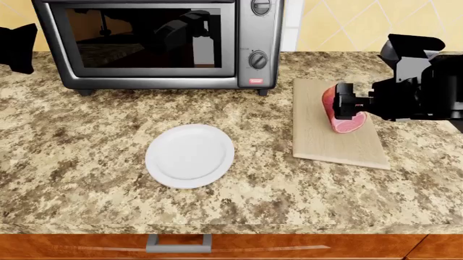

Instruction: Pick the pork loin from the plate and place it on the cutting board. Then pick the condiment bottle from the cabinet and place it next to the cutting board.

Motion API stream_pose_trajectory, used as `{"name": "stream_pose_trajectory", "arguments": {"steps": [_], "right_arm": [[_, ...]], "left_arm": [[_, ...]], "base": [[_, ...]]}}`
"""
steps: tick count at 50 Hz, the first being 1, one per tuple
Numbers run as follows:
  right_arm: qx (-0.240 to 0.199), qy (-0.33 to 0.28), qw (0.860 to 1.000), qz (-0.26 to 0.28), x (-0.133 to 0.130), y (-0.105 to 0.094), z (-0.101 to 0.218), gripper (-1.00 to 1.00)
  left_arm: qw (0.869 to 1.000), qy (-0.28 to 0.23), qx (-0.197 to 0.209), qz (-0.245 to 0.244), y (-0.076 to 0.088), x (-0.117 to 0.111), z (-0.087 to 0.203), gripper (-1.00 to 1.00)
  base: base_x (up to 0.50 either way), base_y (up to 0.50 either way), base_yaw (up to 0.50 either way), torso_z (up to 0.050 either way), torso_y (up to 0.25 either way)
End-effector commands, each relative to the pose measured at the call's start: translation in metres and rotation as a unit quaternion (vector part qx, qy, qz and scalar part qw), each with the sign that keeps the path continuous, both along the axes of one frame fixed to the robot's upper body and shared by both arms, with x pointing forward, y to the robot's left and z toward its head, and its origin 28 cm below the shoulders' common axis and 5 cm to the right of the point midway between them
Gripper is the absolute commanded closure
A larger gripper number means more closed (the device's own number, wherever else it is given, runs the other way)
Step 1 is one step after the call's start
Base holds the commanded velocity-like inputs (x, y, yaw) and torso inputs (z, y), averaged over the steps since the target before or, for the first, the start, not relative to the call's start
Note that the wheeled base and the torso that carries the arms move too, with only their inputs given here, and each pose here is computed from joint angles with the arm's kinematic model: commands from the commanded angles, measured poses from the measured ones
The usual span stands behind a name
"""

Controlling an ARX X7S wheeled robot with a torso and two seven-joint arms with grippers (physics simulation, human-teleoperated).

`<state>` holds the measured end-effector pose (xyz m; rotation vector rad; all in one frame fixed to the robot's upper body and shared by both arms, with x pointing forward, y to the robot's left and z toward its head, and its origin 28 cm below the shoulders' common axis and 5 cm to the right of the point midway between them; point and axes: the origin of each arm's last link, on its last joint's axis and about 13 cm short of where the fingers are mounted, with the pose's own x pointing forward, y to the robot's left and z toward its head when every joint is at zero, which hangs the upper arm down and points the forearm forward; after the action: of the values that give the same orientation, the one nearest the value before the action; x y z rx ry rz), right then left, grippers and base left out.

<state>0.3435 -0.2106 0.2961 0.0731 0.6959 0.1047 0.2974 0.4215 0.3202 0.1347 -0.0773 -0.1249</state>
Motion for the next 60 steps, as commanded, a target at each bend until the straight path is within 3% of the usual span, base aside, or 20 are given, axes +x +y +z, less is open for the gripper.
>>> {"name": "stream_pose_trajectory", "arguments": {"steps": [1, 13, 14, 31, 41, 60], "right_arm": [[0.000, -0.007, 1.000, 0.000, 0.002, 0.000, 0.000, 1.00], [0.000, -0.007, 1.000, 0.000, 0.002, 0.000, -0.001, 1.00], [0.000, -0.007, 1.000, 0.000, 0.002, 0.000, -0.001, -1.00], [-0.008, -0.025, 1.000, -0.001, -0.002, 0.000, 0.012, -1.00], [-0.019, -0.089, 0.996, 0.001, -0.007, 0.002, 0.048, -1.00], [-0.042, -0.199, 0.978, 0.048, -0.063, 0.035, 0.098, -1.00]], "left_arm": [[1.000, 0.000, 0.000, 0.000, 0.000, 0.000, 0.000, -1.00], [1.000, -0.001, 0.000, 0.000, 0.000, -0.001, 0.000, -1.00], [1.000, -0.001, -0.001, 0.000, 0.000, -0.001, 0.000, -1.00], [1.000, -0.002, -0.002, -0.002, 0.000, -0.001, 0.001, -1.00], [1.000, -0.007, -0.006, -0.002, 0.000, -0.002, 0.002, -1.00], [1.000, -0.014, -0.017, -0.009, 0.003, -0.008, 0.001, -1.00]], "base": [[0.00, 0.00, 0.00, 0.000, 0.000], [0.00, 0.00, 0.00, 0.000, 0.000], [0.00, 0.00, 0.00, 0.000, 0.000], [0.00, 0.00, 0.00, 0.000, 0.000], [0.00, 0.00, 0.00, 0.000, 0.000], [0.00, 0.00, 0.00, 0.000, 0.000]]}}
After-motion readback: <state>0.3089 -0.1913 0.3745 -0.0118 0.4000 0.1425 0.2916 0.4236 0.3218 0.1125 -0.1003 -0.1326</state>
